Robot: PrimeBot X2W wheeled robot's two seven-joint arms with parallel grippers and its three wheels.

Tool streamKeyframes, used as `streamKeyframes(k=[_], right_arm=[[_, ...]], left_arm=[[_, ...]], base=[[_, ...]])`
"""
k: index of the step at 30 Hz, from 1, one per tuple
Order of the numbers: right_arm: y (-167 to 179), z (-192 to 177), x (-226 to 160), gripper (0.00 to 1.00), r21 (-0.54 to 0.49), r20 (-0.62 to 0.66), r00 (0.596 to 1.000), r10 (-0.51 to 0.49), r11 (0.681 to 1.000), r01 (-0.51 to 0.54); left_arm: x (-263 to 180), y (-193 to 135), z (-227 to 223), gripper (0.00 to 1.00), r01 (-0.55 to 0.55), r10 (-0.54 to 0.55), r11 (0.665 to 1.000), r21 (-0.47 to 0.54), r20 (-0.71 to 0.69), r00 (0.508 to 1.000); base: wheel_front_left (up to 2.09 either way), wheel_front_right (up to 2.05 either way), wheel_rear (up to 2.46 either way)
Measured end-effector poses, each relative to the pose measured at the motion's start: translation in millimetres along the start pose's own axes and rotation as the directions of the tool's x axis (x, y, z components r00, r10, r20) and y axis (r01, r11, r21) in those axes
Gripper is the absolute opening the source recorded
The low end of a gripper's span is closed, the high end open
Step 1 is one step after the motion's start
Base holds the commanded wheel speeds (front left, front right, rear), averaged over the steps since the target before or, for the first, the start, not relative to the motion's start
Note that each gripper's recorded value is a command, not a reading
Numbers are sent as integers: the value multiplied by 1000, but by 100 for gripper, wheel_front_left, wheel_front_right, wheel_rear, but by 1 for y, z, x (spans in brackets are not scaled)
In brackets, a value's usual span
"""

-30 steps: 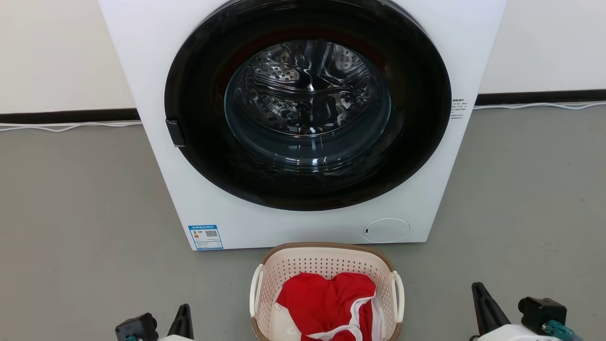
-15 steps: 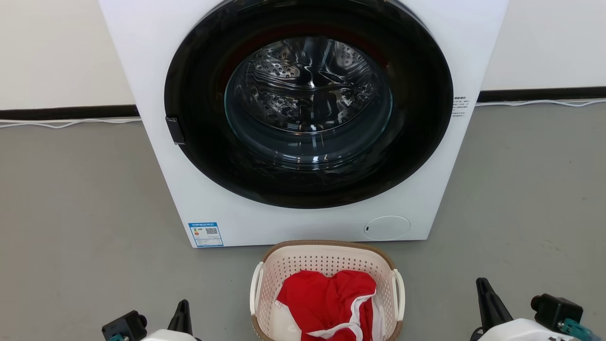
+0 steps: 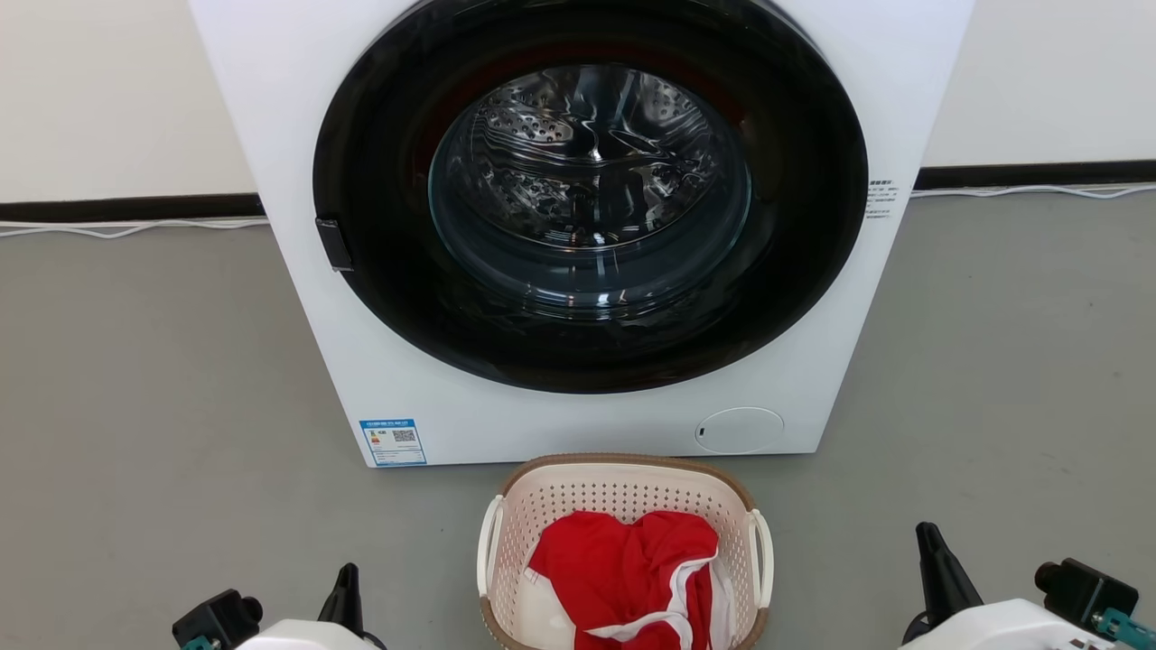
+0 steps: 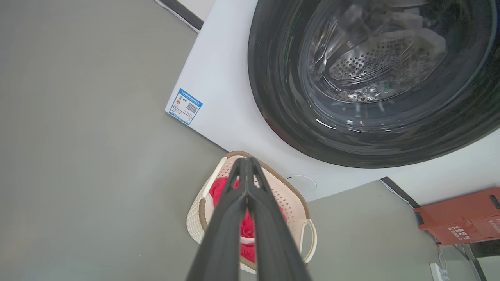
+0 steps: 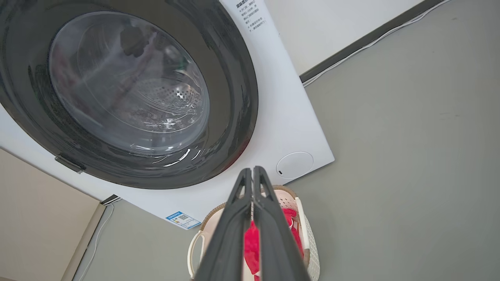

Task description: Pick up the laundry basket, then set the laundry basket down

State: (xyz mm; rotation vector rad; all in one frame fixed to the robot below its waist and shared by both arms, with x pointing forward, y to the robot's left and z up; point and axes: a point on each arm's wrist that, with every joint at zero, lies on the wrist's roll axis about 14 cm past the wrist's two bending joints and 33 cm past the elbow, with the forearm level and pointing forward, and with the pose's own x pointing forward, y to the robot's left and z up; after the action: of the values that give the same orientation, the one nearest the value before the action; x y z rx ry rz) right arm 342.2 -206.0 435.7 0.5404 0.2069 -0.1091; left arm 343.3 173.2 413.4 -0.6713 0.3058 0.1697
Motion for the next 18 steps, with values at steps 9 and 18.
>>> streamKeyframes(k=[9,18], right_arm=[[0,2,2,0,109,4,1000,-3,994,3],[5,10,6,0,216,20,1000,6,976,-10]], left_arm=[[1,-2,3,0,10,-11,996,-94,-4,1000],[3,-3,7,0,19,-22,982,-190,-11,1000]], base=[[0,0,0],[0,0,0]])
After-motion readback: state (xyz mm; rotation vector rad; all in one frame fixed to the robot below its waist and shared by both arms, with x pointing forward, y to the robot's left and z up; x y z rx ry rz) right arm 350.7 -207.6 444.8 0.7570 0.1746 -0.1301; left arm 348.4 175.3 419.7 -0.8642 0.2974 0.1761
